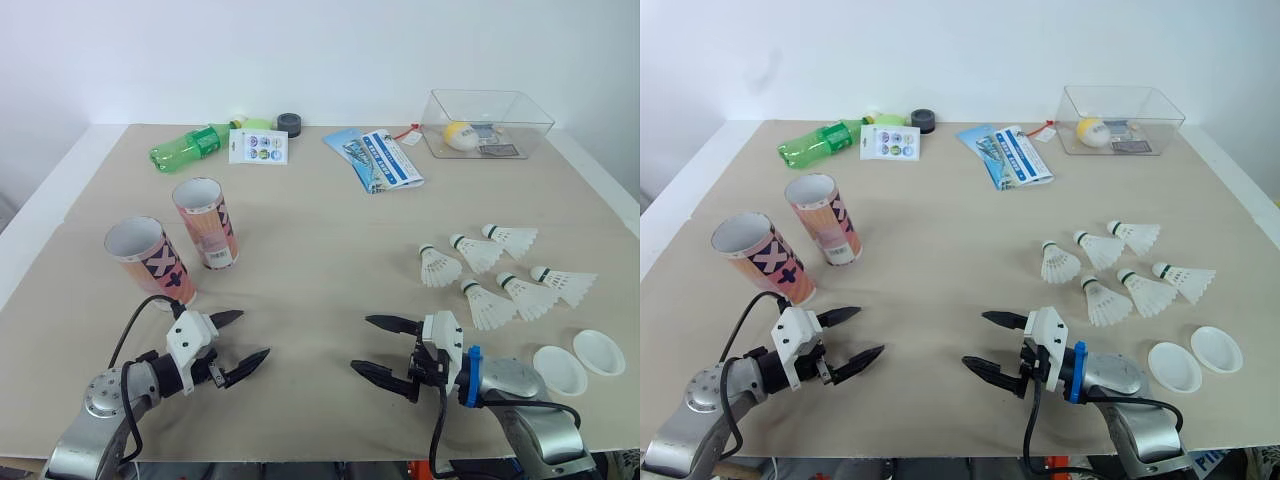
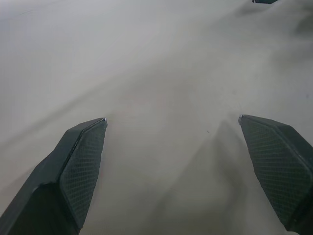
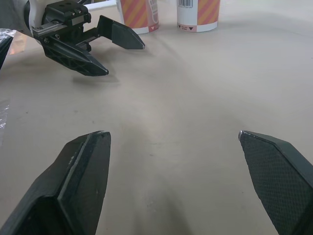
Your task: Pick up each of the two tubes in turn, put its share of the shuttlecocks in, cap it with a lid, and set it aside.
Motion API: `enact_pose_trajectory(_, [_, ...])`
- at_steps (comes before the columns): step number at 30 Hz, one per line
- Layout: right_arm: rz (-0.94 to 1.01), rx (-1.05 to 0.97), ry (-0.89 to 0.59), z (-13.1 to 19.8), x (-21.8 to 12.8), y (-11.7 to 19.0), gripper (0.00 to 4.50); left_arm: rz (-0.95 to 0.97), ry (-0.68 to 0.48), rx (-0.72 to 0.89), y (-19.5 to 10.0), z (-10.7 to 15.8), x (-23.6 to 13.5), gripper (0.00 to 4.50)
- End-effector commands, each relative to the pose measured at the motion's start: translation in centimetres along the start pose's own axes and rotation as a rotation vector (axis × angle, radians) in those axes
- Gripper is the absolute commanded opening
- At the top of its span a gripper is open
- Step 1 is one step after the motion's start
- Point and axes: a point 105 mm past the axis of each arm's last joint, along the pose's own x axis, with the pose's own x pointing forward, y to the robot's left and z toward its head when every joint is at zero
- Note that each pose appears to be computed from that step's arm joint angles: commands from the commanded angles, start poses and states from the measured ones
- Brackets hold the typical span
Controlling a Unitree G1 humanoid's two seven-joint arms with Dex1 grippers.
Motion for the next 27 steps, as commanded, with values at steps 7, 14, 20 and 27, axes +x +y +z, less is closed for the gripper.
enact_pose_trajectory(7, [0.014,-0.034,-0.025,0.8,0.3,-0.2,4.49,-0.017,-0.071,0.069,-0.4,1.9,-0.1,4.50])
enact_pose_trajectory(14, [0.012,-0.039,-0.028,0.9,0.5,-0.1,4.49,-0.009,-0.087,0.068,-0.3,2.6,0.5,4.50])
enact_pose_trajectory(20, [0.033,-0.030,-0.039,1.9,0.9,-0.3,4.49,0.025,-0.093,0.081,-0.1,2.9,0.4,4.50])
enact_pose_trajectory(27, [0.070,-0.088,-0.073,4.0,2.7,-1.2,4.49,0.422,-0.164,0.012,0.8,3.1,-3.0,4.50])
